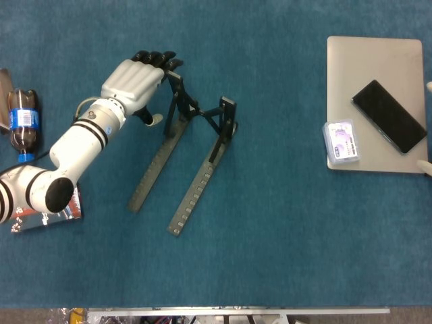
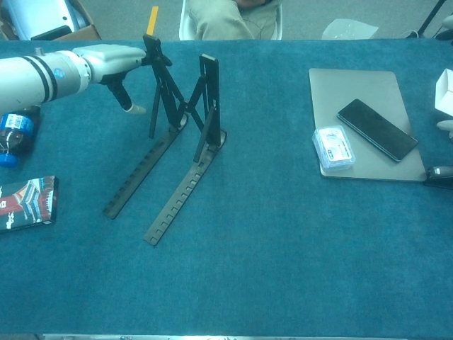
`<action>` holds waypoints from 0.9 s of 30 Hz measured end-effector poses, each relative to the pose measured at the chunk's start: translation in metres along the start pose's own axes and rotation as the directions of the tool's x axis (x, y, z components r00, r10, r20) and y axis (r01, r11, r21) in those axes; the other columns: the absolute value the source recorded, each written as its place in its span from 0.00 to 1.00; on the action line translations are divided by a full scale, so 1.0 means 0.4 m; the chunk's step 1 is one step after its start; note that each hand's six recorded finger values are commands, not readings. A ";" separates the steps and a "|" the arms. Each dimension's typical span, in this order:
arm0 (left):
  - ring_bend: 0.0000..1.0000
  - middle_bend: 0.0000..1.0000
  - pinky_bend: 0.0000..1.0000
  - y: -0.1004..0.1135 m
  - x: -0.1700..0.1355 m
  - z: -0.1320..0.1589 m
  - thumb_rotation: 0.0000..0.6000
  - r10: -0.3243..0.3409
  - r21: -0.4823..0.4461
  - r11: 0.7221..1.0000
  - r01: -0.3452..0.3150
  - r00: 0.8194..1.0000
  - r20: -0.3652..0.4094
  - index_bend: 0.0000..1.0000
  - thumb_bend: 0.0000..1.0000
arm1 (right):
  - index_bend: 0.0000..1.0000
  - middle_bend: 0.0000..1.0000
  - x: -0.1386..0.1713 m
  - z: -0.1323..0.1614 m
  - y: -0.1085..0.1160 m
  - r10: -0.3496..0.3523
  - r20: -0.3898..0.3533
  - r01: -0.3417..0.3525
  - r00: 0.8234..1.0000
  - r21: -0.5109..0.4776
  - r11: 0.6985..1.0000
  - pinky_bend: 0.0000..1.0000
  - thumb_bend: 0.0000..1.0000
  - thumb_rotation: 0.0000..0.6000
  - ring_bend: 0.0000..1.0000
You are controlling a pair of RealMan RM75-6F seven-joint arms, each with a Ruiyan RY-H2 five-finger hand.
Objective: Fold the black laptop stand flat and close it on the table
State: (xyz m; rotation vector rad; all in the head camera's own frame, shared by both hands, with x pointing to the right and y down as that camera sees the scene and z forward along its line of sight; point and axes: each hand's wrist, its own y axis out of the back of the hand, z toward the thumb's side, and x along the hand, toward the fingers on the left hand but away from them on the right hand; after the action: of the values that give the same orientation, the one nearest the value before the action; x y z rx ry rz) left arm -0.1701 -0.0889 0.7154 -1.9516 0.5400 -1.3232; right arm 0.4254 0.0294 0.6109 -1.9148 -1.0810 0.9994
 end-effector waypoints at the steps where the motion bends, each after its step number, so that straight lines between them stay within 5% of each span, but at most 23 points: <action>1: 0.00 0.00 0.04 0.001 -0.002 -0.001 1.00 0.003 -0.004 1.000 -0.003 1.000 -0.001 0.00 0.25 | 0.08 0.15 0.000 0.000 0.000 0.001 0.000 -0.001 1.000 0.000 1.000 0.22 0.09 1.00 0.14; 16: 0.01 0.04 0.04 0.051 -0.074 -0.077 1.00 0.057 -0.194 0.979 -0.065 0.997 -0.046 0.03 0.25 | 0.08 0.15 -0.005 0.002 -0.001 0.002 -0.004 -0.002 1.000 0.002 1.000 0.22 0.09 1.00 0.14; 22: 0.12 0.17 0.18 0.063 -0.134 -0.116 1.00 0.074 -0.300 0.950 -0.088 0.995 -0.060 0.15 0.25 | 0.08 0.15 -0.016 0.009 0.011 -0.013 -0.021 0.013 1.000 -0.004 1.000 0.22 0.09 1.00 0.14; 27: 0.14 0.19 0.20 0.061 -0.187 -0.143 1.00 0.081 -0.352 0.931 -0.099 0.995 -0.065 0.17 0.25 | 0.08 0.15 -0.032 0.028 0.022 -0.014 -0.053 0.012 0.998 -0.049 0.999 0.22 0.09 1.00 0.14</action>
State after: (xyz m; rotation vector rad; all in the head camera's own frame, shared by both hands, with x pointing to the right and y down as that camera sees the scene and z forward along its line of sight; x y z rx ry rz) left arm -0.2507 -0.0727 0.6634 -2.1539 0.9374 -1.2869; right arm 0.4144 0.0169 0.6020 -1.9599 -1.0945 0.9172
